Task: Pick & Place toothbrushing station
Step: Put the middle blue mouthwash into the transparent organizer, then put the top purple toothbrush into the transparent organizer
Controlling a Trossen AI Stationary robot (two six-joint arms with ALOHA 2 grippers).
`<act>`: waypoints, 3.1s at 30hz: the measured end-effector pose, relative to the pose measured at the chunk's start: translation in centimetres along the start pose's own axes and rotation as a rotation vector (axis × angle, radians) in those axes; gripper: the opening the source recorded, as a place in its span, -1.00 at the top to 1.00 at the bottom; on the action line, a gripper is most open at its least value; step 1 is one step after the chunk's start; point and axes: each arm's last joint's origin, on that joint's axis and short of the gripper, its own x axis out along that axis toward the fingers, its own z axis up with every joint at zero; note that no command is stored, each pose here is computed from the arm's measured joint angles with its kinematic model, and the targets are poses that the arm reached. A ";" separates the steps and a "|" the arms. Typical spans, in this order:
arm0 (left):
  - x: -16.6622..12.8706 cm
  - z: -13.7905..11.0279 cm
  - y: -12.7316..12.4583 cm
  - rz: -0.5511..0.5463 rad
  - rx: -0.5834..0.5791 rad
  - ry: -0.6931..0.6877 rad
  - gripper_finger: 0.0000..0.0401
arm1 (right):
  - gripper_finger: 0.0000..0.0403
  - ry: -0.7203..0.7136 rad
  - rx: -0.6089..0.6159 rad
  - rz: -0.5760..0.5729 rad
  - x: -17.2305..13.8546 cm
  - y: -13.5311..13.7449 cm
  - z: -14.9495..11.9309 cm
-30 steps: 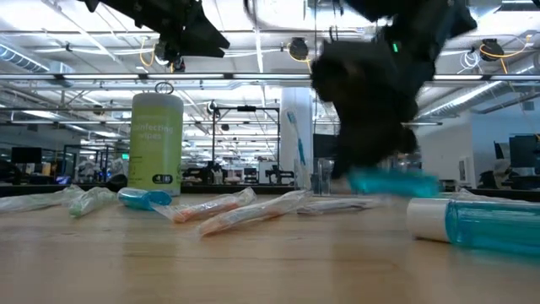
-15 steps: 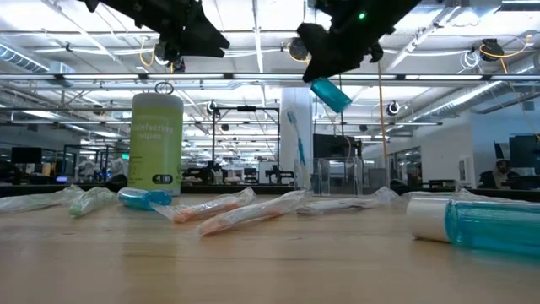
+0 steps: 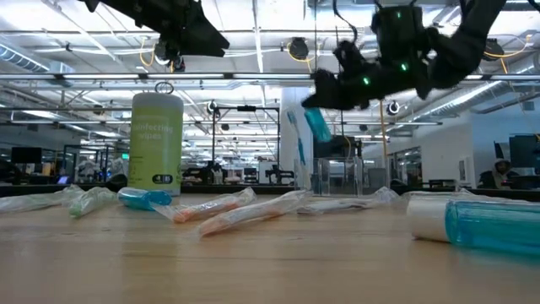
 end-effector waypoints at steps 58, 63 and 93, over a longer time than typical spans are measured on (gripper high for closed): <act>0.0 0.3 0.1 0.009 0.023 -0.029 0.21 | 0.34 0.240 -0.013 -0.098 -2.1 -5.0 -6.1; 0.0 0.3 0.1 0.009 0.023 -0.029 0.21 | 0.34 0.221 -0.048 -0.099 -2.1 -5.0 -5.9; 0.0 0.3 0.0 0.007 -0.019 -0.028 0.21 | 0.11 0.578 0.542 0.292 -9.8 2.2 -3.7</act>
